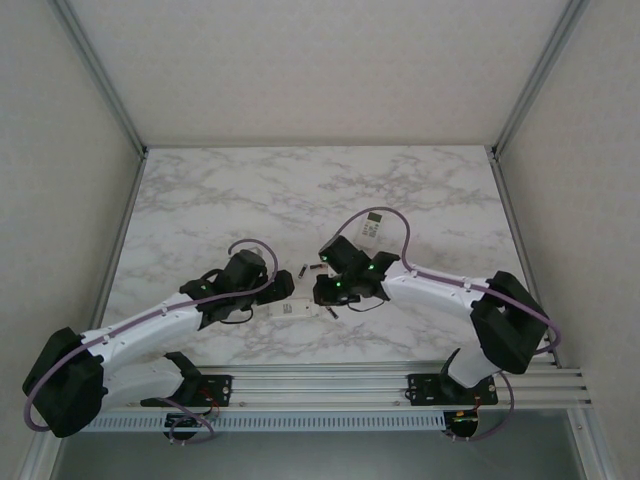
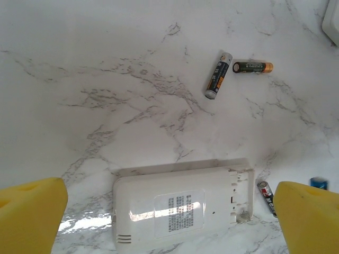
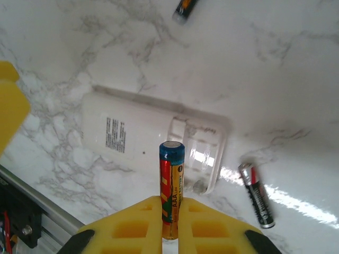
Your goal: Load the batteries into the remote control
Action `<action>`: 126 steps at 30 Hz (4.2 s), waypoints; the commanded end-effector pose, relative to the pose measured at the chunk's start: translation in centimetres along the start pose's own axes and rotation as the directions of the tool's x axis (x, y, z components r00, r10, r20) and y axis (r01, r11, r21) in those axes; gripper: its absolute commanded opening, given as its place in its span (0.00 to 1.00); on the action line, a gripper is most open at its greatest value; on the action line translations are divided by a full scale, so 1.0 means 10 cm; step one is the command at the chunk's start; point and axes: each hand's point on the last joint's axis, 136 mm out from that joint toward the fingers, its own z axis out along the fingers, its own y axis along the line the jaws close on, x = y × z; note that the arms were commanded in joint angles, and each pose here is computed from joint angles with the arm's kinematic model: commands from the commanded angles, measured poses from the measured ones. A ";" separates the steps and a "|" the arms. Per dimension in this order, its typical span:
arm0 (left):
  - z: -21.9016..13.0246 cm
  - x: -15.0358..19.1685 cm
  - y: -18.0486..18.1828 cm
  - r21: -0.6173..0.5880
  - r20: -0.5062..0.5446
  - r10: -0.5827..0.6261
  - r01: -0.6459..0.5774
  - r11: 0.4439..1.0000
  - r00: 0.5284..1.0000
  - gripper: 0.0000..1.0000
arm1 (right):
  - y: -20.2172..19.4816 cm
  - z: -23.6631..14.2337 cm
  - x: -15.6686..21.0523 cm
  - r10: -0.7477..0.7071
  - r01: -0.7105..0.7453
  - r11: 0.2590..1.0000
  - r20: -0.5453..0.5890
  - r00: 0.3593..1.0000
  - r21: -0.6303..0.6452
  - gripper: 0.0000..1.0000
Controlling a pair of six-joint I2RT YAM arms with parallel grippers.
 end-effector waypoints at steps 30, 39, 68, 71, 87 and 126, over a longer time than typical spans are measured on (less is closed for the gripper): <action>0.05 0.09 0.12 -0.017 -0.015 -0.005 0.005 1.000 1.000 1.00 | 0.05 0.39 0.25 0.017 -0.011 0.999 -0.123 0.992 0.050 0.21; 0.09 0.29 0.18 -0.001 -0.084 -0.033 0.033 0.999 0.996 0.95 | 0.01 0.37 0.20 -0.004 0.012 0.997 -0.106 0.994 0.076 0.16; 0.32 0.66 0.29 0.003 -0.223 -0.061 0.063 0.998 0.973 0.65 | -0.19 0.69 0.24 -0.032 0.051 0.989 -0.134 0.991 0.140 0.13; 0.33 0.65 0.29 0.003 -0.218 -0.062 0.065 0.998 0.974 0.65 | -0.26 0.77 0.24 -0.034 0.054 0.986 -0.131 0.991 0.160 0.13; 0.34 0.61 0.36 -0.032 -0.189 -0.062 0.057 0.998 0.980 0.65 | -0.19 0.84 -0.21 -0.153 0.138 0.976 0.079 0.985 0.167 0.09; 0.16 0.69 0.33 -0.289 -0.316 0.401 -0.489 0.823 0.860 1.00 | -0.52 0.39 0.13 -0.199 0.206 0.954 -0.051 0.979 0.220 0.33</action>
